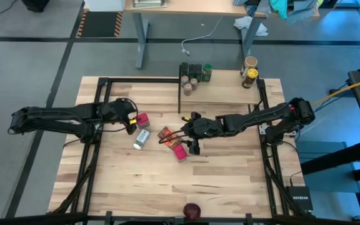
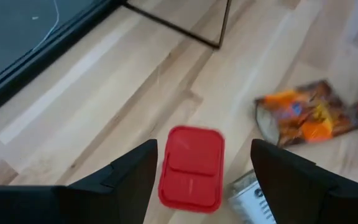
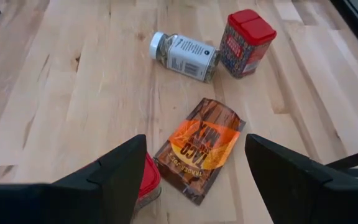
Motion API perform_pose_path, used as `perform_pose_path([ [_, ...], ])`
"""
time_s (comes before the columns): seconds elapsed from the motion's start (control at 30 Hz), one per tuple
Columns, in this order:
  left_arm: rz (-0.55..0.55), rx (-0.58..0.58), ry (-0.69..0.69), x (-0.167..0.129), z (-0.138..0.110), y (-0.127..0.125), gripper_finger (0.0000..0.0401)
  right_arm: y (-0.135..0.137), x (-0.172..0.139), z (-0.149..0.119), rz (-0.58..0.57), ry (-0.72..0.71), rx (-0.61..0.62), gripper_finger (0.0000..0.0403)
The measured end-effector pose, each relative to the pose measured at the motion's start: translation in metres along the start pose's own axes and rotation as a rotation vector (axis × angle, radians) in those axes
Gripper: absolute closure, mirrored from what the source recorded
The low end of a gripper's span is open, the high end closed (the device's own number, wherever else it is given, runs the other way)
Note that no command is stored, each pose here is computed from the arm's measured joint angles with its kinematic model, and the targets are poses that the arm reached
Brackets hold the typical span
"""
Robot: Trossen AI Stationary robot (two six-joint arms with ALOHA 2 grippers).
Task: Shelf spices
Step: Put the top red seasoning can on the shelf
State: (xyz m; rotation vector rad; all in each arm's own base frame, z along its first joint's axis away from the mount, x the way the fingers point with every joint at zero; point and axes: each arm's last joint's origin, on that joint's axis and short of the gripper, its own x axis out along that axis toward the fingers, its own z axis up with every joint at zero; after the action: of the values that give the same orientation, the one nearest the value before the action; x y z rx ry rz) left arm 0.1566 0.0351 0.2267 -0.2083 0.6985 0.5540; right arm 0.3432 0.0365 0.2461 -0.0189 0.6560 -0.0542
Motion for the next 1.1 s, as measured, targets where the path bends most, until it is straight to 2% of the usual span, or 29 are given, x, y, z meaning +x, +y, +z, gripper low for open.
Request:
perform_pose_path([
  [0.27, -0.011, 0.099, 0.082, 0.027, -0.028, -0.001, 0.0150, 0.000, 0.000, -0.003, -0.002, 0.031, -0.003, 0.0123],
  [0.47, -0.002, 0.085, 0.072, 0.029, -0.026, 0.001, 0.0150, 0.000, 0.000, -0.003, -0.001, 0.027, -0.003, 0.0123],
  [0.63, -0.006, 0.018, 0.110, 0.038, -0.031, 0.004, 0.0150, 0.000, 0.000, -0.003, -0.001, 0.027, -0.003, 0.0123],
  [0.8, 0.019, 0.018, 0.155, 0.049, -0.034, 0.009, 0.0151, 0.000, 0.000, -0.003, -0.001, 0.026, -0.003, 0.0123],
  [0.97, 0.021, 0.032, 0.173, 0.056, -0.035, 0.010, 0.0175, 0.000, 0.000, -0.002, -0.006, 0.025, -0.003, 0.0123],
  [1.1, -0.001, 0.035, 0.172, 0.059, -0.034, 0.010, 0.0200, -0.002, 0.000, -0.001, -0.082, 0.002, -0.001, 0.0123],
])
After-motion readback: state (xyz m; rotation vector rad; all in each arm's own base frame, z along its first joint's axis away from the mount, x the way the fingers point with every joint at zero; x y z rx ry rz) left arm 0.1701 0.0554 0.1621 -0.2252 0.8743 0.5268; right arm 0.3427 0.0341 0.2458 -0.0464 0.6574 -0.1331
